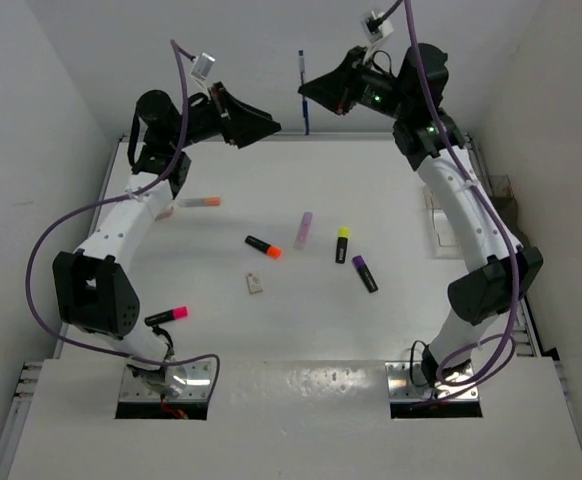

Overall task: Sort the stationery into containers
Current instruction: Pass the stationery from the left arm to the right, then place the stationery into the container

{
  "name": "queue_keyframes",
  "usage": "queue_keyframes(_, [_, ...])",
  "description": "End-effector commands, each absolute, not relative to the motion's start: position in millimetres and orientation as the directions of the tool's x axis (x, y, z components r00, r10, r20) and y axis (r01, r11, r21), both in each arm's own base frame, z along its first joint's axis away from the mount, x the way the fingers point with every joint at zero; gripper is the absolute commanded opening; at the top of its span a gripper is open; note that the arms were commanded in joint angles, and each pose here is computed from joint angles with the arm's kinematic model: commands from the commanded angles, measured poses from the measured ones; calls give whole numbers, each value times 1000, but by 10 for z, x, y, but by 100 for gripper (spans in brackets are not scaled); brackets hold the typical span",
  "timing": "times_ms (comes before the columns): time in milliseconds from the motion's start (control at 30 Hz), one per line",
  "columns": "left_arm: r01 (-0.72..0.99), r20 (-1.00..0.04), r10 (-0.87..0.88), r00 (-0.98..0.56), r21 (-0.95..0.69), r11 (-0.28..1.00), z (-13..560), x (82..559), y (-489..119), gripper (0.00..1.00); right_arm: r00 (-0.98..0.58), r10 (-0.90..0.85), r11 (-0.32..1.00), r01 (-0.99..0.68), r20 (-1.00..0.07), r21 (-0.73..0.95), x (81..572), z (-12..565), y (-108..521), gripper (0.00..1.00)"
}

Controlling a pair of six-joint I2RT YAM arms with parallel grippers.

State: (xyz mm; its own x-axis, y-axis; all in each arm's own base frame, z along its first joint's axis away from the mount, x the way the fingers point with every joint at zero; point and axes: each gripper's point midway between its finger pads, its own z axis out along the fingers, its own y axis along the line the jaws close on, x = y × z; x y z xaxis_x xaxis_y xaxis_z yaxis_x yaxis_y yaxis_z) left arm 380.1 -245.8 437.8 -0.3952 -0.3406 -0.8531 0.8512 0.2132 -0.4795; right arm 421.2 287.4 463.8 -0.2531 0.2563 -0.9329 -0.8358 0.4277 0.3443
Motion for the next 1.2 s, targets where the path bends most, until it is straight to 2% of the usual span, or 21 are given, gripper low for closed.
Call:
queue_keyframes(0, [801, -876, -324, -357, -465, 376, 4151, 4096, -2005, 100, 21, -88, 648, -758, -996, -73, 4459, 4457, 2169, 0])
queue_keyframes(100, [783, -877, -319, -359, -469, 409, 4017, 4197, -1761, 100, 92, -391, 699, -617, -916, -361, 4749, 3930, 1615, 0])
queue_keyframes(167, [776, -871, -312, -378, -483, 407, 3895, 4209, -1690, 100, 75, -613, 637, -542, -787, -548, 4849, 3208, 934, 0])
queue_keyframes(300, [774, -864, -309, -398, -497, 393, 3711, 4151, -1707, 100, 40, -701, 619, -464, -713, -634, 4882, 2618, 192, 0])
queue_keyframes(433, [775, -861, -303, -409, -503, 382, 3598, 4102, -1758, 100, 96, -830, 488, -355, -550, -798, 4928, 2276, -561, 0])
queue_keyframes(600, [772, -859, -294, -420, -508, 381, 3496, 4127, -1778, 100, 98, -886, 390, -372, -453, -842, 5083, 2100, -1081, 0])
queue_keyframes(800, [751, -839, -294, -458, -542, 376, 3319, 4193, -1818, 100, 175, -929, 230, -416, -326, -880, 5148, 1823, -1256, 0])
queue_keyframes(1167, [734, -821, -305, -482, -569, 371, 3274, 4323, -1820, 100, 168, -932, 180, -558, -322, -810, 5186, 1390, -1322, 0])
